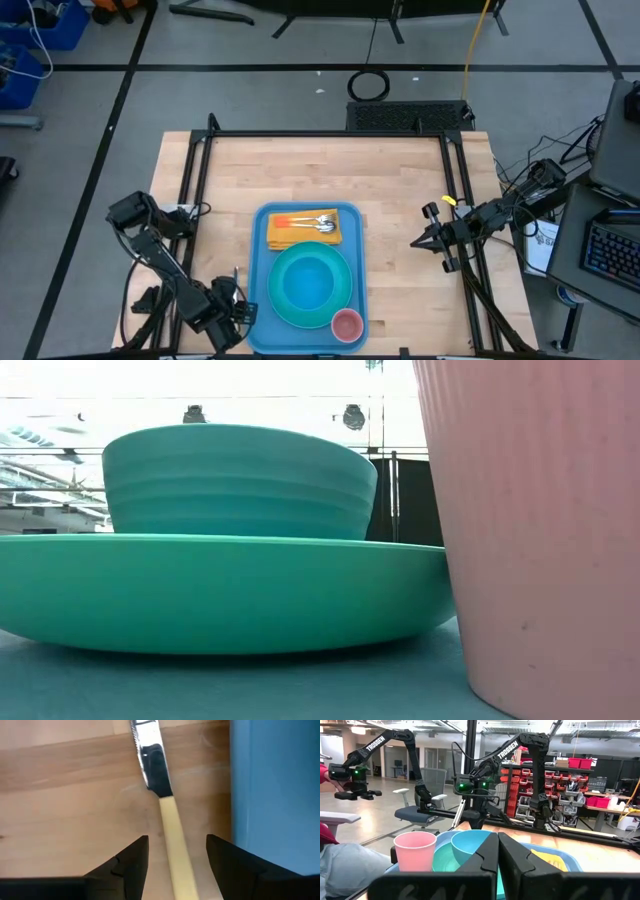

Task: Set up tray
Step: Put the yellow knife to the left of the blue plate on the yellow napkin on the blue serving tray

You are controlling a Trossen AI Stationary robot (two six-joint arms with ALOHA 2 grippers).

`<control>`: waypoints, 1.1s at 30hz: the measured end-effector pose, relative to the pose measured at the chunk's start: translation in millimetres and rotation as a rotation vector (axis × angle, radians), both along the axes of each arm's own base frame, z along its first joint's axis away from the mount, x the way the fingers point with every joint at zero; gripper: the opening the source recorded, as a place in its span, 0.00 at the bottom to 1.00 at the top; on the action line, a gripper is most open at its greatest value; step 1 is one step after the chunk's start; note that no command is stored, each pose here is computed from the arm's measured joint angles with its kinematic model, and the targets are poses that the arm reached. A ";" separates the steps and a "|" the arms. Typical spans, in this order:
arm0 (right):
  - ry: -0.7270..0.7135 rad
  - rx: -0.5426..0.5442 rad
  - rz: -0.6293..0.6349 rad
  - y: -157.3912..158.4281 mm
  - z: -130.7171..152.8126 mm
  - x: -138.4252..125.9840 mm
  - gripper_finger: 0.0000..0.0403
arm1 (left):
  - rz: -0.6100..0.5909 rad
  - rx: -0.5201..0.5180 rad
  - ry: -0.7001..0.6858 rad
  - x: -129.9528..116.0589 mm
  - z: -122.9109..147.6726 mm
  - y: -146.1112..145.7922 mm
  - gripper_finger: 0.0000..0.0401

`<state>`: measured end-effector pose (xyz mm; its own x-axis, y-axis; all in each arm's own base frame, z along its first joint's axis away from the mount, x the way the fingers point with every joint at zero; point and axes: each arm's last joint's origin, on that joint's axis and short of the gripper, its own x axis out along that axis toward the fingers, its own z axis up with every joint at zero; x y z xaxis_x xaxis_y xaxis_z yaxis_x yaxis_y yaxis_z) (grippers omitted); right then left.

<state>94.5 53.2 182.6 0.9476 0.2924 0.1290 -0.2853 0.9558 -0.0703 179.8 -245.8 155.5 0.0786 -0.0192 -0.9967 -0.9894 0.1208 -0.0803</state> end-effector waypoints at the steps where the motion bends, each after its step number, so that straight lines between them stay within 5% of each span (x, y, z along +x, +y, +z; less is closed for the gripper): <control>1: 0.000 0.000 0.000 0.0 -0.1 0.0 0.00 | 0.000 0.002 0.001 -0.1 -0.1 0.2 0.50; 25: 0.001 0.000 0.000 0.0 -0.1 0.0 0.00 | -0.046 0.004 0.050 7.4 -18.5 -3.1 0.50; 33: 0.000 0.000 0.000 0.0 -0.1 0.0 0.00 | -0.061 0.012 0.048 6.2 -18.1 -2.6 0.27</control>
